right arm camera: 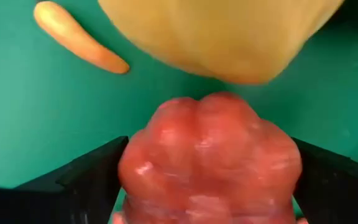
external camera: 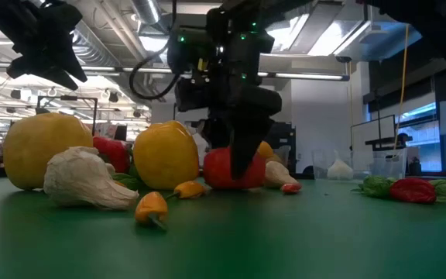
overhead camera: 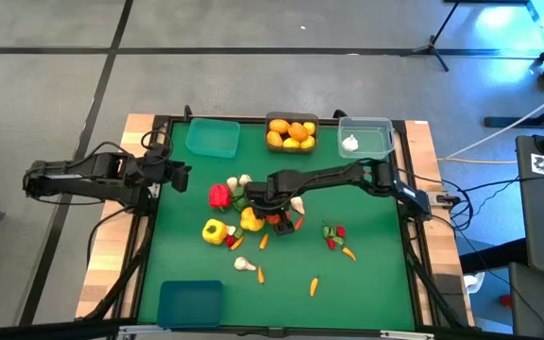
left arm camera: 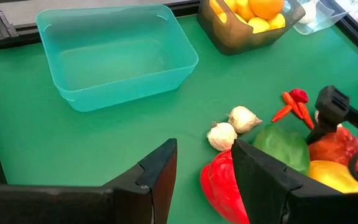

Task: Sort produce into baskets
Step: Put the pumpkin into the light blue bin, then put the yellow bell pepper into the light blue bin

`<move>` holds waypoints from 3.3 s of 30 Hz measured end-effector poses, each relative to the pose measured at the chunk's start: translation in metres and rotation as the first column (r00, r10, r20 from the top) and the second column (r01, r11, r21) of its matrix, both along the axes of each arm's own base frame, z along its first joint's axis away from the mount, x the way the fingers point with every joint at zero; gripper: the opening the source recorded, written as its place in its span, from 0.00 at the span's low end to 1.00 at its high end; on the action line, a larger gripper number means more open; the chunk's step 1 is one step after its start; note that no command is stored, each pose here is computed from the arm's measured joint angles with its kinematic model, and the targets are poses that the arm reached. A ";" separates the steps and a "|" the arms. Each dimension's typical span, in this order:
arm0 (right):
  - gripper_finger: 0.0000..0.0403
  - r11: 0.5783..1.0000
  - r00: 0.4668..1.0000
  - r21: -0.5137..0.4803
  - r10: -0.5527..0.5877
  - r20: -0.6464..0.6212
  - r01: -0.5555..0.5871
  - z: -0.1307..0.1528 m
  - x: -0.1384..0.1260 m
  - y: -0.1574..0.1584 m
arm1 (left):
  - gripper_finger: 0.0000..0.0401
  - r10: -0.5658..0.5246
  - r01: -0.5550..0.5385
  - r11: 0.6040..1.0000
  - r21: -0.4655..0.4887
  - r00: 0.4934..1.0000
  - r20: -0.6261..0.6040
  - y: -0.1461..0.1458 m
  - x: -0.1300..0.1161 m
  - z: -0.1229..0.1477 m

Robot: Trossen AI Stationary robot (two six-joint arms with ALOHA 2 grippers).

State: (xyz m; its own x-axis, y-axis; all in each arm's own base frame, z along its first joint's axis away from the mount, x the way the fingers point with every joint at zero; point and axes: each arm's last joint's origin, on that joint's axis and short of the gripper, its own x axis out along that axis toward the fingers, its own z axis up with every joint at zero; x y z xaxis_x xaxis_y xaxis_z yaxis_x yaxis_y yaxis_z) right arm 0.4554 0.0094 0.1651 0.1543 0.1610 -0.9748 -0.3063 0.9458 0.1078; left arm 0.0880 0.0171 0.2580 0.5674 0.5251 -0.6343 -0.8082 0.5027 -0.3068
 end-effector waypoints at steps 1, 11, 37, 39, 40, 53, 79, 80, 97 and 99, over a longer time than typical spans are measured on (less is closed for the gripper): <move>0.98 1.000 1.000 0.009 -0.009 -0.006 0.009 -0.002 0.000 0.000 | 0.38 0.000 0.000 1.000 0.000 1.000 0.001 0.000 0.000 0.000; 0.76 0.995 0.998 -0.082 -0.056 -0.013 0.054 -0.004 0.000 -0.004 | 0.38 0.006 -0.006 1.000 -0.005 1.000 0.005 0.000 0.000 0.000; 0.76 0.910 0.681 0.071 -0.355 0.641 0.408 0.137 0.034 -0.140 | 0.38 0.059 -0.059 0.998 -0.001 0.998 0.027 0.001 0.000 0.000; 0.76 0.895 0.639 0.094 -0.381 0.668 0.435 0.138 0.036 -0.152 | 0.38 0.062 -0.062 0.998 0.001 0.998 0.027 0.001 -0.001 0.001; 0.76 0.891 0.628 0.098 -0.387 0.675 0.443 0.136 0.036 -0.157 | 0.38 0.063 -0.063 0.998 0.001 0.998 0.027 0.001 0.000 0.000; 0.76 0.792 0.430 0.316 -0.565 0.704 0.523 0.079 0.060 -0.220 | 0.38 0.094 -0.094 0.996 -0.009 0.996 0.009 0.001 -0.003 -0.002; 0.91 0.789 0.430 0.343 -0.579 0.693 0.509 0.065 0.064 -0.227 | 0.38 0.123 -0.122 0.992 -0.021 0.992 0.014 0.002 -0.004 -0.002; 0.91 0.793 0.439 0.346 -0.578 0.688 0.501 0.070 0.063 -0.227 | 0.38 0.120 -0.120 0.993 -0.018 0.993 0.012 0.002 -0.004 -0.002; 0.88 0.986 0.902 0.161 -0.101 0.419 0.036 0.137 0.015 -0.105 | 0.38 0.065 -0.064 0.998 0.014 0.998 -0.025 0.001 -0.004 -0.002; 0.87 0.990 0.916 0.139 -0.034 0.401 -0.024 0.130 0.020 -0.082 | 0.38 0.064 -0.064 0.998 0.014 0.998 -0.025 0.001 -0.004 -0.002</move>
